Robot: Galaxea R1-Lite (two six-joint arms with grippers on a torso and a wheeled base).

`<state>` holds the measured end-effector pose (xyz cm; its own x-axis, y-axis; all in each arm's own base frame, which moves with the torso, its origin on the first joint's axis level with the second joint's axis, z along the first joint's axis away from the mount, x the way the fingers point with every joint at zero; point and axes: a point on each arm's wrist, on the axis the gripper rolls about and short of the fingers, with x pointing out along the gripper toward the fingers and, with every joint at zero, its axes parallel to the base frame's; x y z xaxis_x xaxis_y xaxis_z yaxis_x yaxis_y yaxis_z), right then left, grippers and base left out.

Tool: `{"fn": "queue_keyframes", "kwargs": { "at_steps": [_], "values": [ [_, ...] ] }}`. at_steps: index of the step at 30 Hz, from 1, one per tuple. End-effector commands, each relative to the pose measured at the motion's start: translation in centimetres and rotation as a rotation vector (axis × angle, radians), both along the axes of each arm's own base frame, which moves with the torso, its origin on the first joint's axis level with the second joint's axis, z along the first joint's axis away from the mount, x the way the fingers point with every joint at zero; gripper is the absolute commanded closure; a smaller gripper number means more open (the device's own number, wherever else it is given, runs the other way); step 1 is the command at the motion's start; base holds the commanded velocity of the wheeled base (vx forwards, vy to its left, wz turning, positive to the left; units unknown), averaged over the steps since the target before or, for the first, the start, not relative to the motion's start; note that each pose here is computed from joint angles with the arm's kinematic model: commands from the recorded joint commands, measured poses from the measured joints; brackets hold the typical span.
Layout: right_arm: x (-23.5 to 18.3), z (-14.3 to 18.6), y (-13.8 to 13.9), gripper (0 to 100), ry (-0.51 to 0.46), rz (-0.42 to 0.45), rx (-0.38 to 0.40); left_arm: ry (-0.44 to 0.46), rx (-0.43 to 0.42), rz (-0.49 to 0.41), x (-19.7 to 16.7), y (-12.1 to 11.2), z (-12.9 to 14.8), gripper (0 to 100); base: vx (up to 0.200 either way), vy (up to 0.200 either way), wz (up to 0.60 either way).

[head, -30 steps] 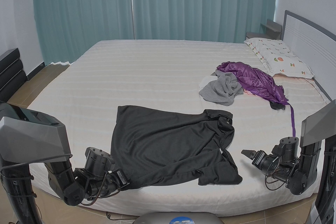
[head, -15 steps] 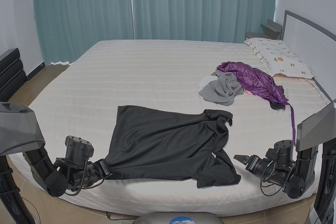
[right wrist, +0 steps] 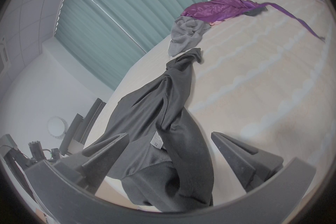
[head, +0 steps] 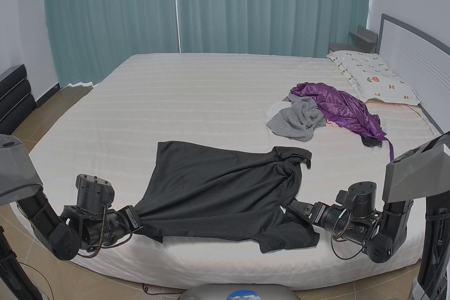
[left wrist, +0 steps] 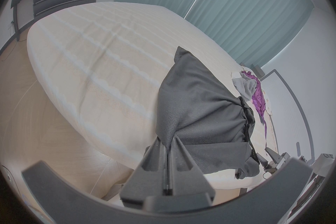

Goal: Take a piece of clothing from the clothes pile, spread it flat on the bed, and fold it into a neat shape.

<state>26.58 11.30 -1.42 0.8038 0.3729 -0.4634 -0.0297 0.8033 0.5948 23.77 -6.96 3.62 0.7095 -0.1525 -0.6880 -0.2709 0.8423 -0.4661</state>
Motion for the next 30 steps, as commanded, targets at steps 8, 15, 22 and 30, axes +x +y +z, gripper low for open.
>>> {"fn": "queue_keyframes", "kwargs": {
  "at_steps": [8,15,22,30],
  "values": [
    [3.0,1.1,4.0,0,0.018,0.043,-0.112,0.009,-0.002,0.003,0.1,0.2,-0.2,100,0.000,0.000,0.00],
    [4.4,-1.0,4.4,0,0.008,0.020,-0.253,0.023,0.000,0.001,0.1,0.1,-0.6,100,0.000,0.000,0.00],
    [4.9,-1.1,3.0,0,0.127,-0.008,-0.426,0.036,0.005,-0.001,0.1,0.1,-1.0,100,0.000,0.000,0.00],
    [4.9,-1.3,-1.2,0,0.159,-0.119,-0.492,0.035,0.004,-0.001,0.2,0.1,-1.0,100,0.000,0.000,0.00]
  ]
}}
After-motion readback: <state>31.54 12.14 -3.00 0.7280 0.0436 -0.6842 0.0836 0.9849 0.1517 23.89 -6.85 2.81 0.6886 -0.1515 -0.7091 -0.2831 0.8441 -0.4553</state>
